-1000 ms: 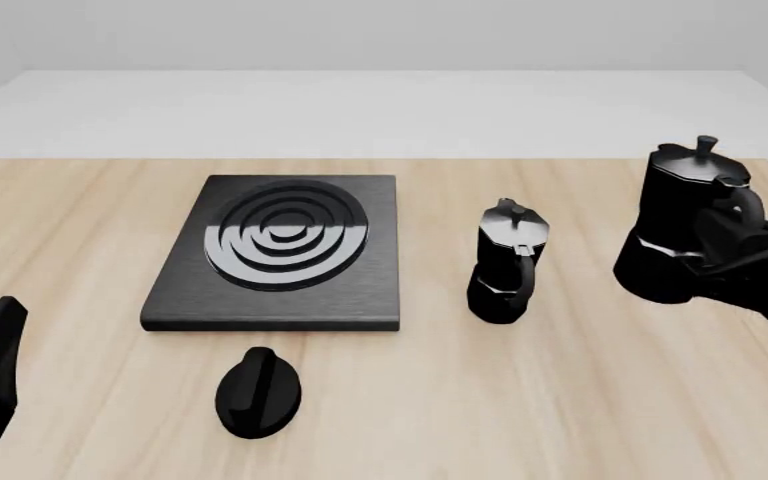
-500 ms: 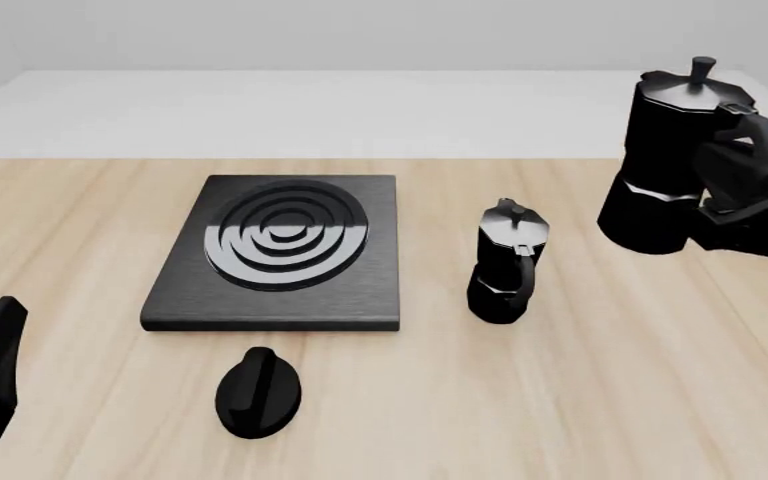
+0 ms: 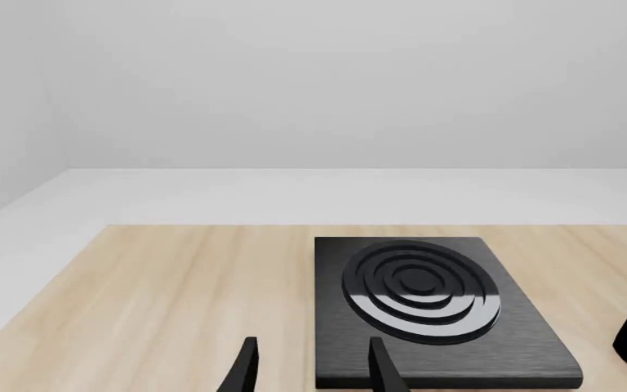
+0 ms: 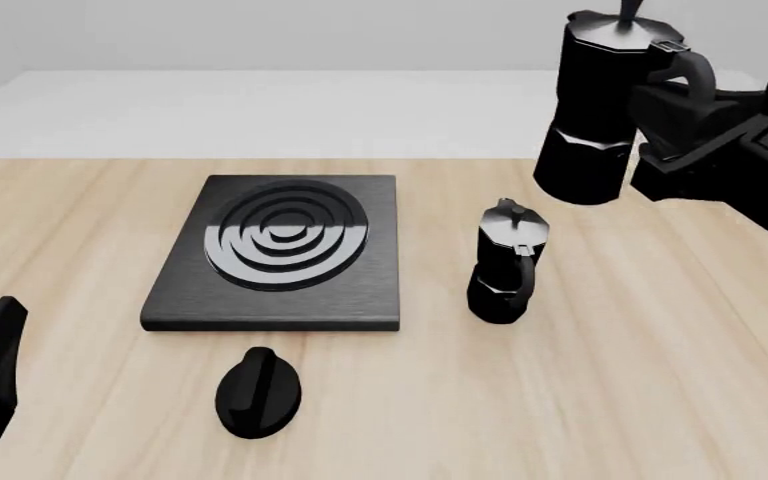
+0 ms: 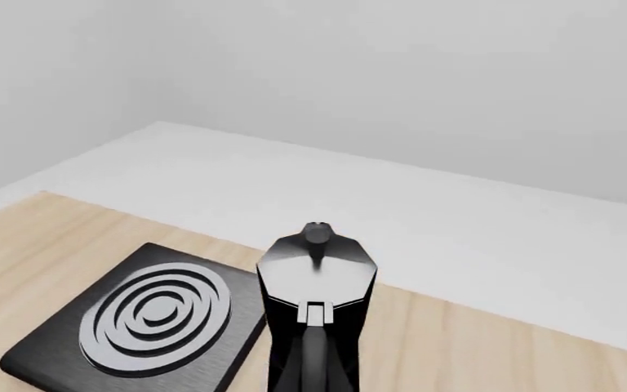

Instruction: Put the right moka pot on the stove.

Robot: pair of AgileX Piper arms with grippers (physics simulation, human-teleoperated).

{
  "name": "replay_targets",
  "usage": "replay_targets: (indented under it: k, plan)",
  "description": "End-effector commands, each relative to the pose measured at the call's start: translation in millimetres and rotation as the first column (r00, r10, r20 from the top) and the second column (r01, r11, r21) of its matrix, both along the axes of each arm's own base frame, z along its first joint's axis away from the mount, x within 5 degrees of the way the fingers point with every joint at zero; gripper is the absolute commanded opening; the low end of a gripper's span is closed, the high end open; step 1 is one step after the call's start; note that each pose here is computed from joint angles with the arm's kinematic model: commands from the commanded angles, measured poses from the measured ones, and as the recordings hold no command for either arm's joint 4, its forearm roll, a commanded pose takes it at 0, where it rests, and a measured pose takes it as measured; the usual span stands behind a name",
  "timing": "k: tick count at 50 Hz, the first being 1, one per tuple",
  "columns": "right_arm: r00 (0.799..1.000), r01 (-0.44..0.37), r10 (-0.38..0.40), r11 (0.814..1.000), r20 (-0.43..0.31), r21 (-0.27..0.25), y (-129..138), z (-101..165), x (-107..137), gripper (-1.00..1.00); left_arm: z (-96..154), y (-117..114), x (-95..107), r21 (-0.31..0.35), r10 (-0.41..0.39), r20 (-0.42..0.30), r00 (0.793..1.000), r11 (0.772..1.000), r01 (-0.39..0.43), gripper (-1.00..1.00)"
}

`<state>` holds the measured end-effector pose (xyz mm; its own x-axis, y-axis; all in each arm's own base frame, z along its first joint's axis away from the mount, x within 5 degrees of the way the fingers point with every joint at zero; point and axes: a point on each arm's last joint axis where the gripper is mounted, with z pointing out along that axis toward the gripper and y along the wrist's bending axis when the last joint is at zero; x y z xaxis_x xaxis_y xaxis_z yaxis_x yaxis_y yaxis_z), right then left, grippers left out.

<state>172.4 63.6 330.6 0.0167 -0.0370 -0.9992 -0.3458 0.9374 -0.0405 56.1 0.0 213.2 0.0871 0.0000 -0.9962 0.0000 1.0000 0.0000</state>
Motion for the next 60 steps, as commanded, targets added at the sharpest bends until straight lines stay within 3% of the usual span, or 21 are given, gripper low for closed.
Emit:
replay_targets:
  k: [1, 28, 45, 47, 49, 60]
  plan:
    - [0.995, -0.078, 0.076, 0.997, 0.069, 0.029, 21, 14, 13, -1.0, 0, 0, 0, 0.0, 0.0, 0.0, 1.0, 1.0, 0.0, 1.0]
    - [0.968, -0.234, 0.227, 0.971, 0.11, 0.054, 80, 4, 44, -1.0, 0, 0, 0, 0.0, 0.0, 0.0, 1.0, 1.0, 0.0, 1.0]
    - [0.937, -0.33, 0.313, 0.94, 0.156, 0.093, 117, -9, 51, -1.0, 0, 0, 0, 0.0, 0.0, 0.0, 1.0, 1.0, 0.0, 1.0]
    - [0.93, -0.356, 0.336, 0.923, 0.146, 0.144, 124, -12, 49, -1.0, 0, 0, 0, 0.0, 0.0, 0.0, 1.0, 1.0, 0.0, 1.0]
    - [0.93, -0.352, 0.331, 0.927, 0.158, 0.128, 123, -12, 50, -1.0, 0, 0, 0, 0.0, 0.0, 0.0, 1.0, 1.0, 0.0, 1.0]
    - [0.901, -0.417, 0.391, 0.9, 0.188, 0.125, 145, -28, 43, -1.0, 0, 0, 0, 0.0, 0.0, 0.0, 1.0, 1.0, 0.0, 1.0]
